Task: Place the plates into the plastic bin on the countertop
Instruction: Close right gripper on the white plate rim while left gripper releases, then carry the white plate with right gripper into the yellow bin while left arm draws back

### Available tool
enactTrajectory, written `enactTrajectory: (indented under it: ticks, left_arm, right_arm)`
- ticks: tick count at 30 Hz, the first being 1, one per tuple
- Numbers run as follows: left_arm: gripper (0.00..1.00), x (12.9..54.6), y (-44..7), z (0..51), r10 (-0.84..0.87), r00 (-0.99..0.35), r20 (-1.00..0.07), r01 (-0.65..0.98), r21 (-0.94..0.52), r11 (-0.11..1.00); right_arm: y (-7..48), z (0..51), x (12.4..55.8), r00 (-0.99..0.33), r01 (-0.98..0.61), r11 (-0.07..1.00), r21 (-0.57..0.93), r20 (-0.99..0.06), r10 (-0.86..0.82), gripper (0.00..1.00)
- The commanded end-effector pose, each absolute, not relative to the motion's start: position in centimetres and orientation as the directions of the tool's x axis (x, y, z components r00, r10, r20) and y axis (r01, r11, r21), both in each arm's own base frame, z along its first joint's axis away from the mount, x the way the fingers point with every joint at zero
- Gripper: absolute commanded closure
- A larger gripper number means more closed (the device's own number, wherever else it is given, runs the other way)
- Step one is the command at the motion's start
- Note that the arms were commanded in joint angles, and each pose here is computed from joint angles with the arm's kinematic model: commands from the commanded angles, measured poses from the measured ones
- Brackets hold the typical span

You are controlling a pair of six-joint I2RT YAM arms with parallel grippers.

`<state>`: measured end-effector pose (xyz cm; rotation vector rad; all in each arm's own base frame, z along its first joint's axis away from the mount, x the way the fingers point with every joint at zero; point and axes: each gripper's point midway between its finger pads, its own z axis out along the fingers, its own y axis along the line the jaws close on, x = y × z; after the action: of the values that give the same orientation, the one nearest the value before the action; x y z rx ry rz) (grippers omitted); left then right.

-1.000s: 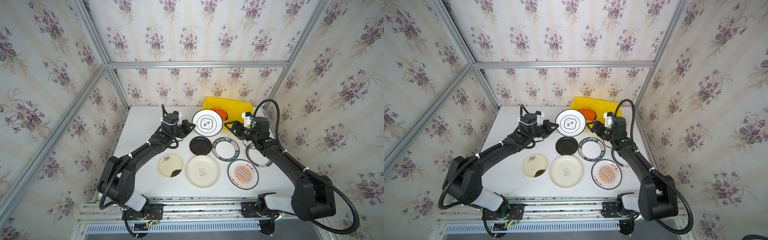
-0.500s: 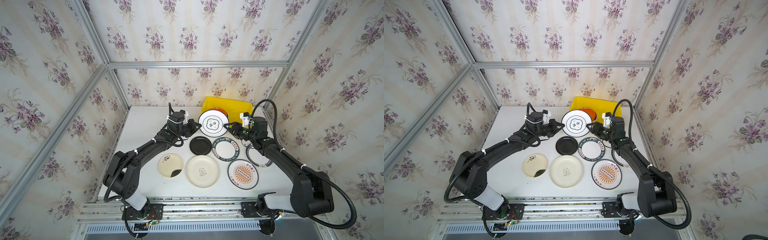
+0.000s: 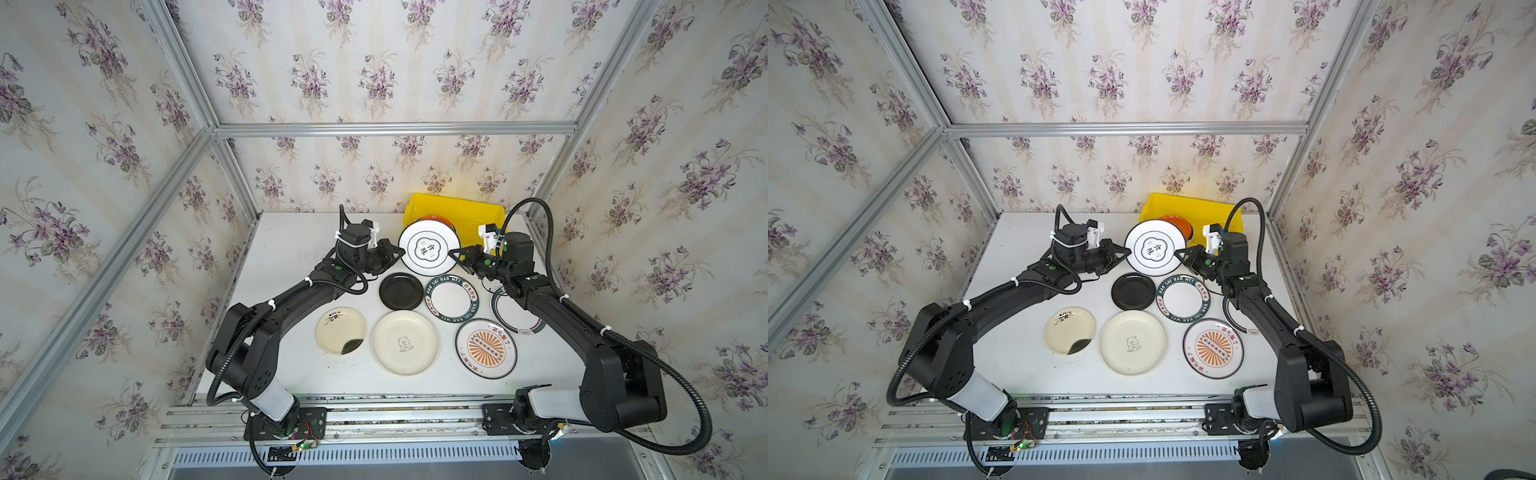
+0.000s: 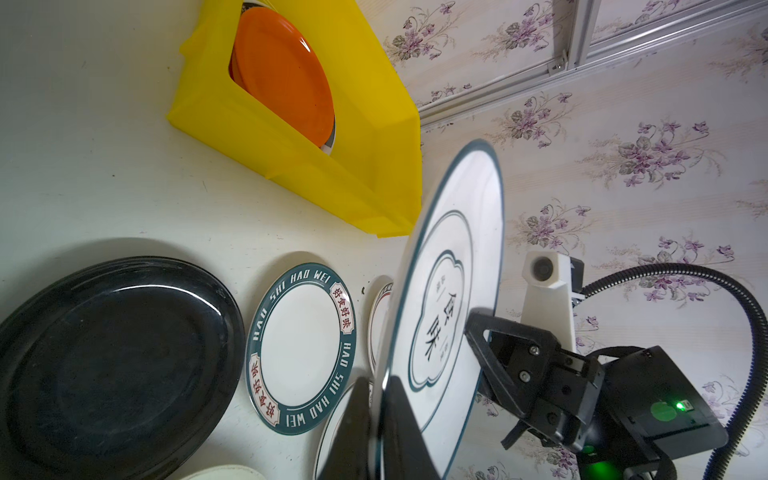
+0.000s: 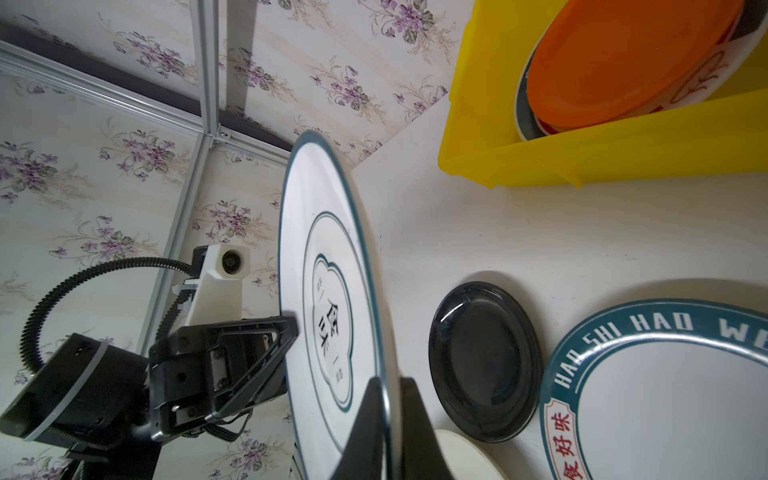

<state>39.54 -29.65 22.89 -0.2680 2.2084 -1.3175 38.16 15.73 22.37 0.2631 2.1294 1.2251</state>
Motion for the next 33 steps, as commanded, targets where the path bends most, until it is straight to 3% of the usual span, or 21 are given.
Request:
enactTrajectory:
  ticks: [1, 4, 6, 19, 33]
  left_arm:
    - [0.58, 39.4, -29.7, 25.3, -0.427, -0.797, -0.427, 0.198, -0.853, 0.482]
    - [0.28, 39.2, -29.2, 26.2, -0.419, -0.769, -0.483, 0.245, -0.828, 0.505]
    - [0.02, 39.1, -28.9, 26.6, -0.412, -0.759, -0.505, 0.260, -0.814, 0.519]
    - [0.01, 39.5, -23.7, 25.8, -0.459, -0.714, -0.528, 0.220, -0.793, 0.568]
    - [0.01, 38.2, -16.0, 24.3, -0.502, -0.583, -0.639, 0.113, -0.675, 0.729]
  right_arm:
    - [15.2, 22.7, 38.6, -0.744, -0.140, 0.578, 0.804, -0.470, 0.474, 1.00]
    - [14.8, 22.4, 38.5, -0.745, -0.118, 0.612, 0.782, -0.477, 0.466, 1.00]
    - [14.7, 22.4, 38.4, -0.740, -0.114, 0.619, 0.777, -0.482, 0.469, 1.00]
    - [13.1, 23.0, 38.4, -0.700, -0.060, 0.673, 0.737, -0.512, 0.498, 1.00]
    - [9.4, 23.4, 38.3, -0.642, 0.045, 0.764, 0.644, -0.567, 0.516, 1.00]
